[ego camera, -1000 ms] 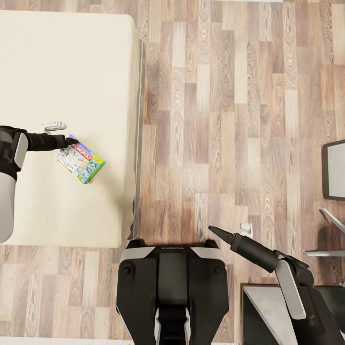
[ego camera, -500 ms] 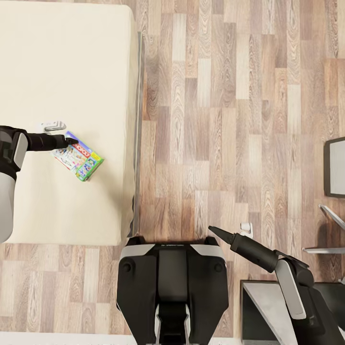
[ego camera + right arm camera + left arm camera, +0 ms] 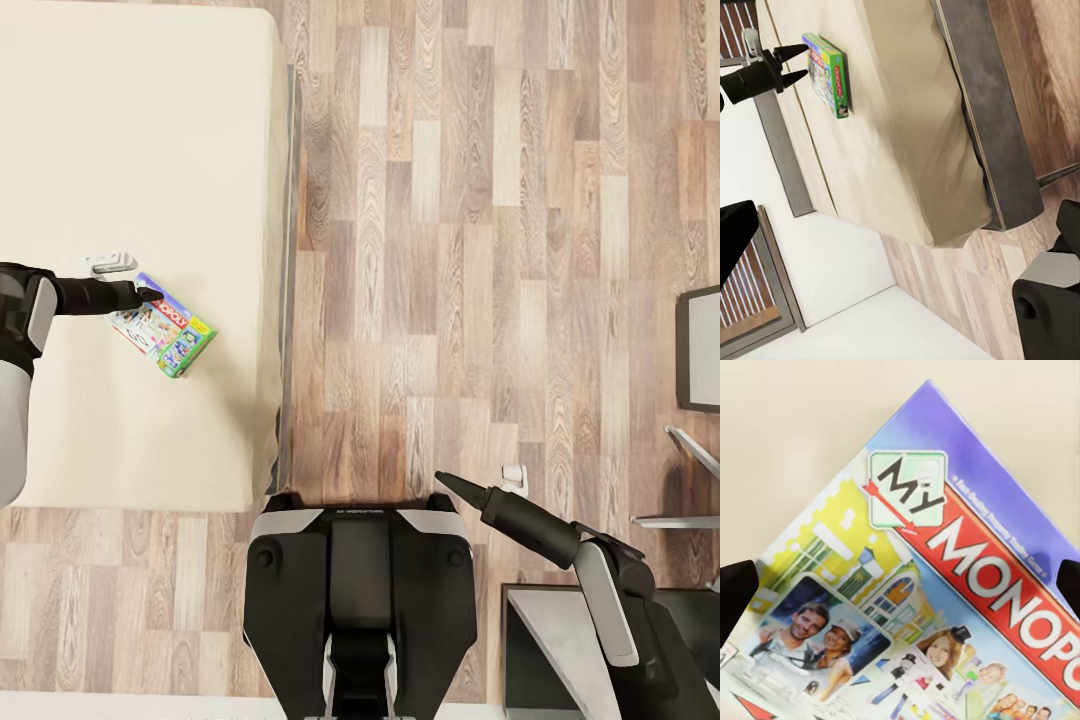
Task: Put all the toys in the child's room - the three board games (two on the bed and one on the table), the two jigsaw puzzles on the table, and the tennis ball on the table - inside the toy box on the table in the child's room.
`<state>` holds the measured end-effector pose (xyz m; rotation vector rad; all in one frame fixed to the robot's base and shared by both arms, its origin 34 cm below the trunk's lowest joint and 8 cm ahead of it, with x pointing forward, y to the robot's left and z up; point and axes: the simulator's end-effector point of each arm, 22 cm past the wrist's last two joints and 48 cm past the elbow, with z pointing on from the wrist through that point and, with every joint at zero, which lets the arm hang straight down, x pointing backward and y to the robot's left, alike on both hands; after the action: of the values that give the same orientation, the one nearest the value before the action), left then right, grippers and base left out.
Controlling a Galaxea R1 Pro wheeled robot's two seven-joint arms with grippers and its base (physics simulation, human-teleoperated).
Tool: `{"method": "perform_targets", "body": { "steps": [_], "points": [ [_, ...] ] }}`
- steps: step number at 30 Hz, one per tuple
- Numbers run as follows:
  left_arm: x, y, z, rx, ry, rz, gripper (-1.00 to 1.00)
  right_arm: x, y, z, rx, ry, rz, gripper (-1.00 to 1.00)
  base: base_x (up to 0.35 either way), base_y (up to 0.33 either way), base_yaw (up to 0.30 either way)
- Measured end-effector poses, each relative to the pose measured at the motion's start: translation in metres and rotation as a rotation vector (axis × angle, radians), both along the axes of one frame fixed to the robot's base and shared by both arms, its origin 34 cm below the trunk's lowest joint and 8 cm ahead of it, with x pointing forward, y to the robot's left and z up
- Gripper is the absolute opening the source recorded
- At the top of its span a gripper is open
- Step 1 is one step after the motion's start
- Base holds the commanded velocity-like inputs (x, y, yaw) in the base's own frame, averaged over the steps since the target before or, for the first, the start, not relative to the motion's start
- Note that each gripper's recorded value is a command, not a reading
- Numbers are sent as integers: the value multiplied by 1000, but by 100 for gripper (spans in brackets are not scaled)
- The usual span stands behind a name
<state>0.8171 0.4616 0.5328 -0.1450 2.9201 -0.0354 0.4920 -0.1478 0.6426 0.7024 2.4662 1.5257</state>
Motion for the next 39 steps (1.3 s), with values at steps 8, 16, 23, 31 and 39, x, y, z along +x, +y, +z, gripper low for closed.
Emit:
{"method": "perform_targets", "body": {
  "steps": [8,16,23,31,39],
  "points": [
    [-1,-1,0,-9,2,4,100,0,0,0,0,-1,0,100,0,0,0],
    [0,-13,3,-64,-3,-26,100,0,0,0,0,-1,0,100,0,0,0],
    [1,-22,4,-104,-6,-38,100,0,0,0,0,-1,0,100,0,0,0],
    [16,-25,16,-114,-46,-37,100,0,0,0,0,-1,0,100,0,0,0],
    [30,-5,34,-38,-69,-36,100,0,0,0,0,0,0,100,0,0,0]
  ]
}}
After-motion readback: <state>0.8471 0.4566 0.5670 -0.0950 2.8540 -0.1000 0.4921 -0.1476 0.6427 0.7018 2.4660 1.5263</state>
